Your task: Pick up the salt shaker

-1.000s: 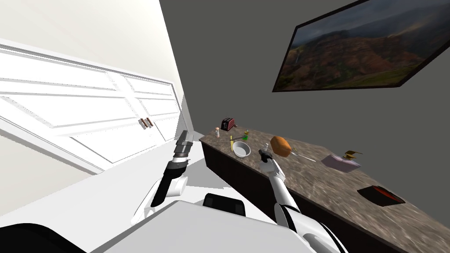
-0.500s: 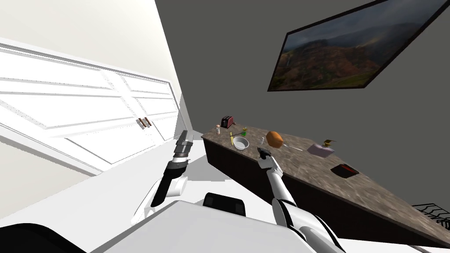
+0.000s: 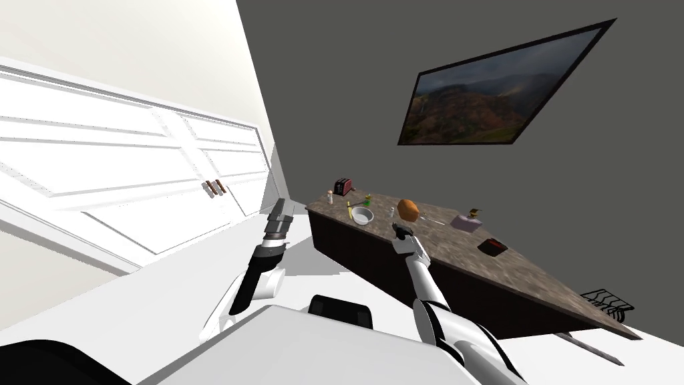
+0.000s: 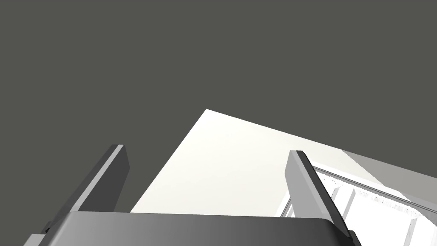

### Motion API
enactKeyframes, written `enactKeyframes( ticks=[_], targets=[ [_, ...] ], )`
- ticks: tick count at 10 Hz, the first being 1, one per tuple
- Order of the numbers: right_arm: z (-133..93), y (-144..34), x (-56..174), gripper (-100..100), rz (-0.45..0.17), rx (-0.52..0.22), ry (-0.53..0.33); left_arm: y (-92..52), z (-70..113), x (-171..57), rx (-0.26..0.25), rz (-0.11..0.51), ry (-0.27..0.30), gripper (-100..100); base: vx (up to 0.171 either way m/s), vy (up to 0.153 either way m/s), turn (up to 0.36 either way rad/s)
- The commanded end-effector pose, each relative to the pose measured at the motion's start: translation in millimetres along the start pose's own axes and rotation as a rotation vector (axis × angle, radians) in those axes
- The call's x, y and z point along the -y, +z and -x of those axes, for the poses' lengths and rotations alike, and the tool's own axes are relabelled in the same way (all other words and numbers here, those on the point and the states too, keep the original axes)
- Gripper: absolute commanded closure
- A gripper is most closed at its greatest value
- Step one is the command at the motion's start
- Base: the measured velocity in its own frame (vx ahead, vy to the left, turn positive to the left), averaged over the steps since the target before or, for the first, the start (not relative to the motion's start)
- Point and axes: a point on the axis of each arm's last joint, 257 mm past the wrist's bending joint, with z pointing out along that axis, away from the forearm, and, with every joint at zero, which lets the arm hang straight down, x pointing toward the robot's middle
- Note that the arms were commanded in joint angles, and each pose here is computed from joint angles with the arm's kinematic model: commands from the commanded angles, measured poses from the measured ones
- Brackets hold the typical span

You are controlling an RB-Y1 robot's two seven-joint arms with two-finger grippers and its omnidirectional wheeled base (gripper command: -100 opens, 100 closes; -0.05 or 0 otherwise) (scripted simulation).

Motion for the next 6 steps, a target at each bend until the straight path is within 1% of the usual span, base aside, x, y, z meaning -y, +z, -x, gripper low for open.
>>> enactKeyframes(
  ticks=[1,2,5,6],
  targets=[
    [-3.1,-0.2,1.5,-100,0.000,-0.003,0.006,0.0,0.0,0.0,0.000,0.000,0.000,0,0.168,-0.076,0.070],
    [-8.3,-0.5,2.6,-100,0.001,-0.008,0.010,0.0,0.0,0.0,0.000,0.000,0.000,0,0.208,-0.083,0.100],
    [-19.5,-1.4,5.0,-100,0.003,-0.017,0.016,0.0,0.0,0.0,0.000,0.000,0.000,0,0.198,-0.111,0.131],
    [-24.6,-2.0,5.7,-100,0.004,-0.020,0.017,-0.1,0.0,0.0,0.000,0.000,0.000,0,0.229,-0.082,0.153]
  ],
)
